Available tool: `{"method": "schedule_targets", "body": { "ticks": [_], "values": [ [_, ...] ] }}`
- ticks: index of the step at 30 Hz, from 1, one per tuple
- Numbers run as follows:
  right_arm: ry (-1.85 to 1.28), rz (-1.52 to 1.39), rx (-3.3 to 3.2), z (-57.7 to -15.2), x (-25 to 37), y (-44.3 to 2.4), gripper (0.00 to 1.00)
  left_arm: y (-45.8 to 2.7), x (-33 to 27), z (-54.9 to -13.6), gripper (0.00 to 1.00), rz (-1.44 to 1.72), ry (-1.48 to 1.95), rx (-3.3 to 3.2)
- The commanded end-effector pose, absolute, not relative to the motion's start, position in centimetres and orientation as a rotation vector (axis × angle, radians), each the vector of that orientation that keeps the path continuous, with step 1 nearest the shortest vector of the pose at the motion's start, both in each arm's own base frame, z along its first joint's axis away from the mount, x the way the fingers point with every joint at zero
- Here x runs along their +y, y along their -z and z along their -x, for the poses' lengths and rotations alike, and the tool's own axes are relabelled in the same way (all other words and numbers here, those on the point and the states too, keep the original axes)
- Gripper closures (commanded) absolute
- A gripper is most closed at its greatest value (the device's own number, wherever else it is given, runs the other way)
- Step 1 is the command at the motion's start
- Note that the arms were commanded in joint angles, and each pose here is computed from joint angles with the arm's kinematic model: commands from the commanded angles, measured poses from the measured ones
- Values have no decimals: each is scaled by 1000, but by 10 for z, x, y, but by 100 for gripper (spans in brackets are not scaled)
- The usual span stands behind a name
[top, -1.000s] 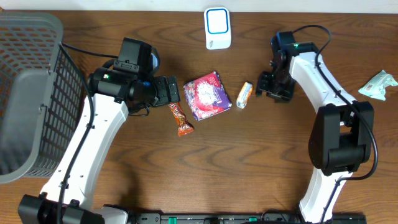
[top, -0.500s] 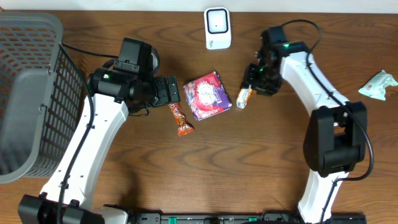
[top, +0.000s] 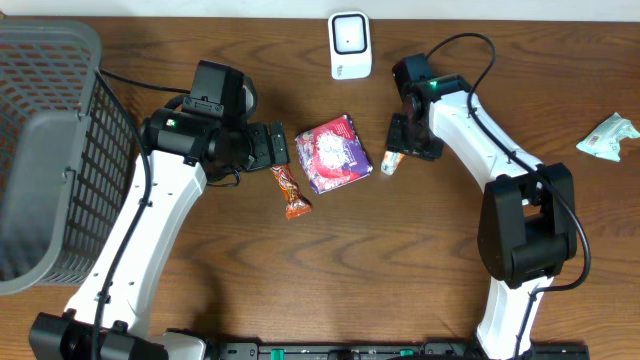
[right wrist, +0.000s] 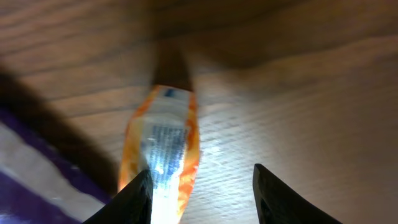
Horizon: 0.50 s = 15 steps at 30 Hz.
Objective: Scan the item barcode
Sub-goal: 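Reach the right gripper to the orange box beside the pink bag, then grasp the orange box and lift it toward the scanner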
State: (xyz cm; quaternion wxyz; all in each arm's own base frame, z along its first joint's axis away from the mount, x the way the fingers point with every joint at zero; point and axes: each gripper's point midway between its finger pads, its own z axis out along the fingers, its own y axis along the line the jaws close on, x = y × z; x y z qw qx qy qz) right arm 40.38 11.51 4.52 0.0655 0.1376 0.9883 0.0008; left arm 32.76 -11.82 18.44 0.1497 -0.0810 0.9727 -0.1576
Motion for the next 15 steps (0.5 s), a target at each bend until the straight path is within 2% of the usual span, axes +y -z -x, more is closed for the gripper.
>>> {"method": "schedule_targets", "body": {
  "ticks": [1,11,15],
  "values": [
    [133,-444,2979,-396,98,-45,53,-189,-115,-328,2,225,439,2781],
    [202,-473,3073,-372,85,-46,48,-189,-115,-328,3,225,439,2781],
    [121,-479,3095,-371,94,-47,48,-189,-115,-328,2,225,439,2781]
  ]
}}
